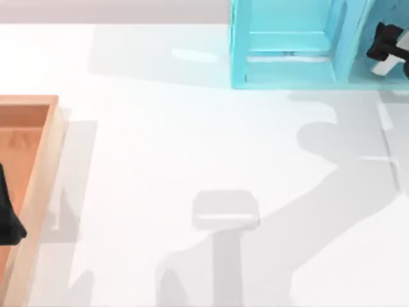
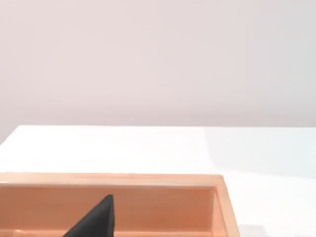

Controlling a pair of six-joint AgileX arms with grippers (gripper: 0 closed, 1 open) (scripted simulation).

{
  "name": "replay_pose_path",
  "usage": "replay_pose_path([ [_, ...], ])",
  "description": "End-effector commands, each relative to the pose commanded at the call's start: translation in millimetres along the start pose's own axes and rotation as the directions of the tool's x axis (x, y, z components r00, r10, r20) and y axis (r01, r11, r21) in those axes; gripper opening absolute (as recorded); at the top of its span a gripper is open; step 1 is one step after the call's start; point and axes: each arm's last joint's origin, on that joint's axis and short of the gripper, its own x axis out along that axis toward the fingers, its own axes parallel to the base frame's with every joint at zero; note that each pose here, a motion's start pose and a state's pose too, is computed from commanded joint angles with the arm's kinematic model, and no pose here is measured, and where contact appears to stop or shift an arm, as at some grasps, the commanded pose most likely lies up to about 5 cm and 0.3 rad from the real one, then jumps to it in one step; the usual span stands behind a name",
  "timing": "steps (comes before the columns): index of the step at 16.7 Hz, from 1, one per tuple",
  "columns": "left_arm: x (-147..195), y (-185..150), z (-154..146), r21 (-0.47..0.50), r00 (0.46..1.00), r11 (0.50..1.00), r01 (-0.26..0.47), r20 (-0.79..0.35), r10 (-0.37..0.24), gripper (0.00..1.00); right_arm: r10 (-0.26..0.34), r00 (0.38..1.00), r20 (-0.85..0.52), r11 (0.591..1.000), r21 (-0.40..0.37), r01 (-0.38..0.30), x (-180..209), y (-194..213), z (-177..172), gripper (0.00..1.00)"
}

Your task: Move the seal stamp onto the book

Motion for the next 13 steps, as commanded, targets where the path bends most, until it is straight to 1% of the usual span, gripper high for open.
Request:
replay_pose_path([
  [11,0.0,0.0,0.0,0.0,1.0,1.0,0.0,0.0,0.0,1.0,0.0,1.0,0.0,1.0,0.0,0.0,0.0,0.0,0.0,0.02],
  [12,0.0,0.0,0.0,0.0,1.0,1.0,0.0,0.0,0.0,1.0,0.0,1.0,0.0,1.0,0.0,0.0,0.0,0.0,0.0,0.0],
  [13,0.0,0.0,0.0,0.0,1.0,1.0,0.0,0.0,0.0,1.0,0.0,1.0,0.0,1.0,0.0,0.0,0.0,0.0,0.0,0.0],
])
